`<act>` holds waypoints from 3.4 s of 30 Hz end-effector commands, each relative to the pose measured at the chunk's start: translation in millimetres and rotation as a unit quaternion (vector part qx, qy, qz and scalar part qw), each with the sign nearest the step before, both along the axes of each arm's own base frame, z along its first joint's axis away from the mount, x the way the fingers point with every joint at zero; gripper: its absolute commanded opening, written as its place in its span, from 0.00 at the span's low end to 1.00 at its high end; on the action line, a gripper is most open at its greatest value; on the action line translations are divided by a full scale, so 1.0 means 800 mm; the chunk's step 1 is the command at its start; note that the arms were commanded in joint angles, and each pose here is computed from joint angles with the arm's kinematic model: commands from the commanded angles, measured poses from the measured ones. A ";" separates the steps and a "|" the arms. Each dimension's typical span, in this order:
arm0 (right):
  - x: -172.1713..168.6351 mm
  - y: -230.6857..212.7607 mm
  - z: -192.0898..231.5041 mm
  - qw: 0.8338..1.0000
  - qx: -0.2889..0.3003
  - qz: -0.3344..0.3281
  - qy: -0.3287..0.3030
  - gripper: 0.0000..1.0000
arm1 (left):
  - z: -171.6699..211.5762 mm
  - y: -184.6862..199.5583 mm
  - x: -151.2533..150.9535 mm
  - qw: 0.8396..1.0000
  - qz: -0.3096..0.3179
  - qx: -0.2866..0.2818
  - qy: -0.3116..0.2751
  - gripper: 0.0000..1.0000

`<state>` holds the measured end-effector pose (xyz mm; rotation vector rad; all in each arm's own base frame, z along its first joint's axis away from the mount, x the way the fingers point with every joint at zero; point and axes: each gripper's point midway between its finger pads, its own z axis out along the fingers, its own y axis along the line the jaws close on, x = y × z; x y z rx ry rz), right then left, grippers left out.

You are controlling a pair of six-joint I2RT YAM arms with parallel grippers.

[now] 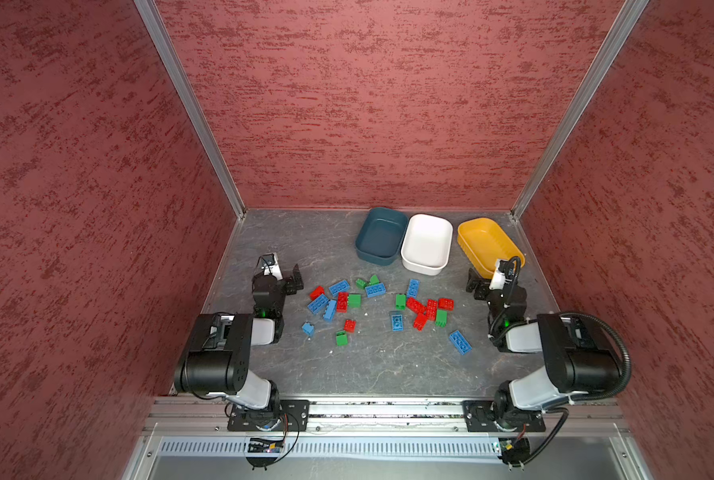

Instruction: Sort the legos into containers by color

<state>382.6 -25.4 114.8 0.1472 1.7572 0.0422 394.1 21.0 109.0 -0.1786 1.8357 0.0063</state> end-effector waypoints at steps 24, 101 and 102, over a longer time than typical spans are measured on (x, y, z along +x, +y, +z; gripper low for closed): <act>0.010 -0.003 0.024 0.999 -0.014 -0.001 -0.032 0.99 | 0.008 0.000 0.006 1.000 0.004 0.008 -0.012 0.99; -0.064 0.140 -0.080 0.883 0.072 0.015 0.464 0.35 | 0.062 -0.257 -0.034 0.965 -0.061 -0.114 0.227 0.99; -0.062 0.138 -0.073 0.887 0.075 0.015 0.455 0.34 | 0.062 -0.263 -0.034 0.965 -0.065 -0.113 0.227 0.99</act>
